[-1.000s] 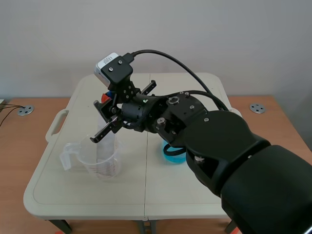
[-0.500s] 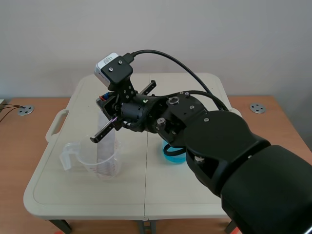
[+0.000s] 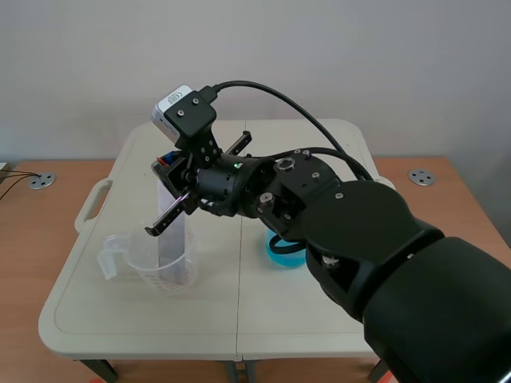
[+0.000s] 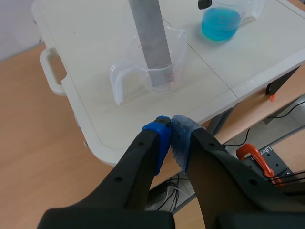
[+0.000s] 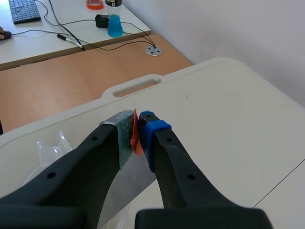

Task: Hold the metal plate by the orange handle, dip it into the blue solution, take it out and point at it, then put the plate back in the beaker on the left.
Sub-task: 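Lift the metal plate out of the left beaker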

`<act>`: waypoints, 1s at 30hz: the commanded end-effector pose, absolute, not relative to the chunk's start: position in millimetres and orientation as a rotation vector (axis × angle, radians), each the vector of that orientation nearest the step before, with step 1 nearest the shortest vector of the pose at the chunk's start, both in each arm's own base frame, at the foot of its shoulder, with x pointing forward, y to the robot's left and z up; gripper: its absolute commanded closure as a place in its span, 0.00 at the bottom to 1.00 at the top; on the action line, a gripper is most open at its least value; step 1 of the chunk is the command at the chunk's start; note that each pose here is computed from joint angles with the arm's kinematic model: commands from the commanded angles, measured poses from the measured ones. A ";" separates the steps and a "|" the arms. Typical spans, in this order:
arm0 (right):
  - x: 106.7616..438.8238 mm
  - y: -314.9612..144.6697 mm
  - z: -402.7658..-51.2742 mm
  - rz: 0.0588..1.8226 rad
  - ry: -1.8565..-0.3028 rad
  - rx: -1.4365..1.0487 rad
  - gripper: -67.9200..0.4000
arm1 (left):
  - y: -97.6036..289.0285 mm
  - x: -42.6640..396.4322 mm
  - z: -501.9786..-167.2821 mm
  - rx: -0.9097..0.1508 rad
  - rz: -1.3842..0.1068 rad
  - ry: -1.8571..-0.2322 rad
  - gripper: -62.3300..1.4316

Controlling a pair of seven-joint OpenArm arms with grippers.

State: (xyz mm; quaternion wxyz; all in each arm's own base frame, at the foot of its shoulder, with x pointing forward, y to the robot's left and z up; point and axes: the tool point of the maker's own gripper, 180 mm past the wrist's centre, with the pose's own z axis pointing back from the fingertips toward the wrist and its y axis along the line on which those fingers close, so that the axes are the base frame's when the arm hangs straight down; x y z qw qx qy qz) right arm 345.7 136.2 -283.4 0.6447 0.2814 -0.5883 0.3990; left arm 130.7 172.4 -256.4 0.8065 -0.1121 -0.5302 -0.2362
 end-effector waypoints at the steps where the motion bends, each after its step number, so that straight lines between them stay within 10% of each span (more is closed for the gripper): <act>1: 347.0 141.8 -265.2 0.919 -1.389 0.685 0.98 | 172.4 131.1 -252.1 -0.243 -0.497 -1.152 0.95; 30: 291.9 162.4 -228.1 1.059 -1.399 0.847 0.98 | 172.4 131.1 -252.1 -0.243 -0.497 -1.152 0.95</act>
